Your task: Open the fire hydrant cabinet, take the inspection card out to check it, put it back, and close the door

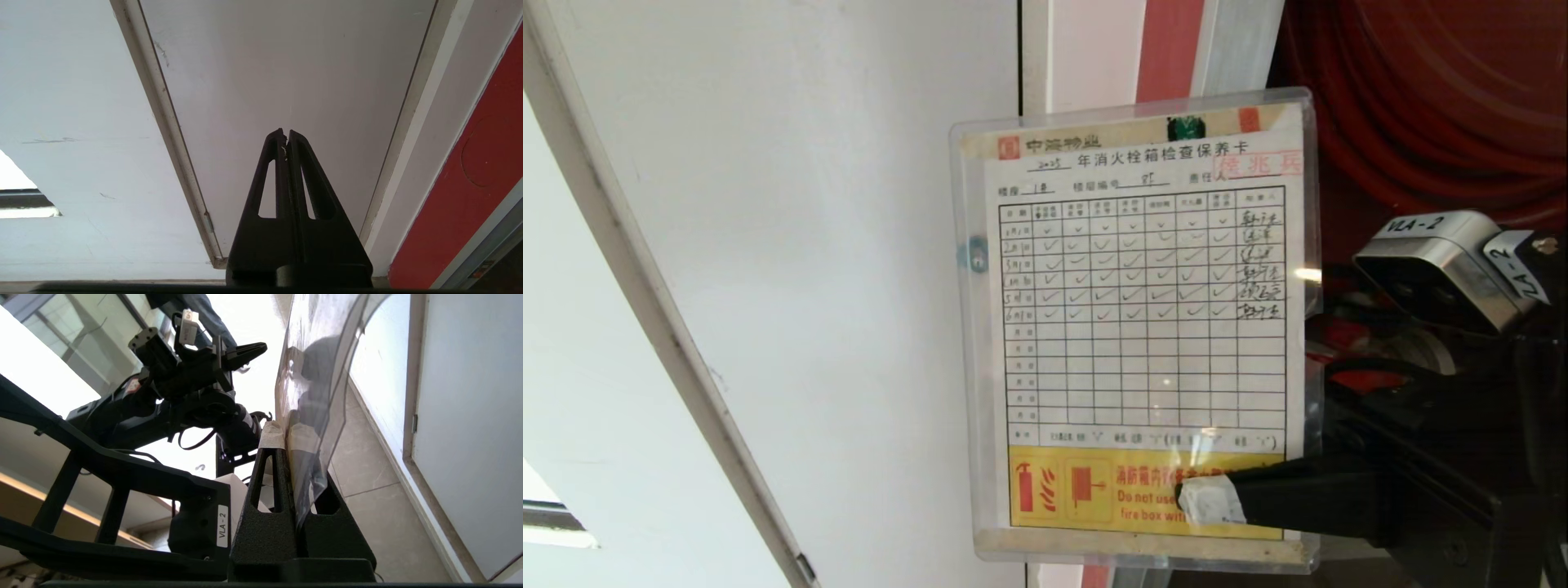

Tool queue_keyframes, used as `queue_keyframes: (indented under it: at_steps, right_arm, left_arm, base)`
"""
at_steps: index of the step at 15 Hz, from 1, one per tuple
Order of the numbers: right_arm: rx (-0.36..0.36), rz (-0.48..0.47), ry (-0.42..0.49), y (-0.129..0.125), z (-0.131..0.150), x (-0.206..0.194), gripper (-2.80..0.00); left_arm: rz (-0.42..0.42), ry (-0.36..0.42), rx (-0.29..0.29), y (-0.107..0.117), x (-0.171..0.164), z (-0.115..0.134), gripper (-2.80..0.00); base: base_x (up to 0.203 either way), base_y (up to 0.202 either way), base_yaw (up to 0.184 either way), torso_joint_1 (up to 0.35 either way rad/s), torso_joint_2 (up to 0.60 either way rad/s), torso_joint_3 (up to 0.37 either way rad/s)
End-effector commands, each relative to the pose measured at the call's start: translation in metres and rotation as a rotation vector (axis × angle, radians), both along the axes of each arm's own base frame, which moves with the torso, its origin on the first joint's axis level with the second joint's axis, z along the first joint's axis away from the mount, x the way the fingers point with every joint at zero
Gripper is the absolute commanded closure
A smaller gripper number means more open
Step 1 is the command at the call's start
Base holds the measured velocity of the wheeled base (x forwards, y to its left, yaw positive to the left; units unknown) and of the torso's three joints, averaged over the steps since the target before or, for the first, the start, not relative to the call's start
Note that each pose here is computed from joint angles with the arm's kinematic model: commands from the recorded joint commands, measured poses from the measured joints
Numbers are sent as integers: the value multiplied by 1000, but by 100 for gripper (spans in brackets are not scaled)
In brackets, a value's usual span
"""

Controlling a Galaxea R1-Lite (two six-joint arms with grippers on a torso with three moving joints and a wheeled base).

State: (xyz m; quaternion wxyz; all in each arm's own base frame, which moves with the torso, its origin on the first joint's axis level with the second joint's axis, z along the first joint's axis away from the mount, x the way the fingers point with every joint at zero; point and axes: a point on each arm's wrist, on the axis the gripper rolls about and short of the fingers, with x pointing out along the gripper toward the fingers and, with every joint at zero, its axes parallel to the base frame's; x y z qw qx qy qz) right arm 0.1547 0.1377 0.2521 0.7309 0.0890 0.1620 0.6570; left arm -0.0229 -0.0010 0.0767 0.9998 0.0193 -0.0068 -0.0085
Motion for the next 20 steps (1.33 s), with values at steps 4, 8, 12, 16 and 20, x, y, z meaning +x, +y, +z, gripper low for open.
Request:
queue_keyframes:
  at_steps: [4, 8, 12, 16, 20]
  right_arm:
    - [-5, 30, -17, 4, -2, 1, 0]
    - [-6, 56, -15, 8, -2, -2, 0]
    - [-2, 76, -15, 7, -2, -3, 0]
    - [4, 94, -14, 7, -1, -5, 0]
    - [23, 112, -33, 5, 5, -12, 0]
  left_arm:
    - [0, 7, 0, 0, 1, -2, 0]
    - [0, 6, 0, 0, 0, -2, 0]
    - [0, 7, 0, 0, 1, -2, 0]
    - [0, 6, 0, 0, 1, -2, 0]
    - [1, 5, 0, 0, 0, -2, 0]
  base:
    - [0, 0, 0, 0, 0, 0]
    - [0, 0, 0, 0, 0, 0]
    - [0, 0, 0, 0, 0, 0]
    - [0, 0, 0, 0, 0, 0]
    - [0, 0, 0, 0, 0, 0]
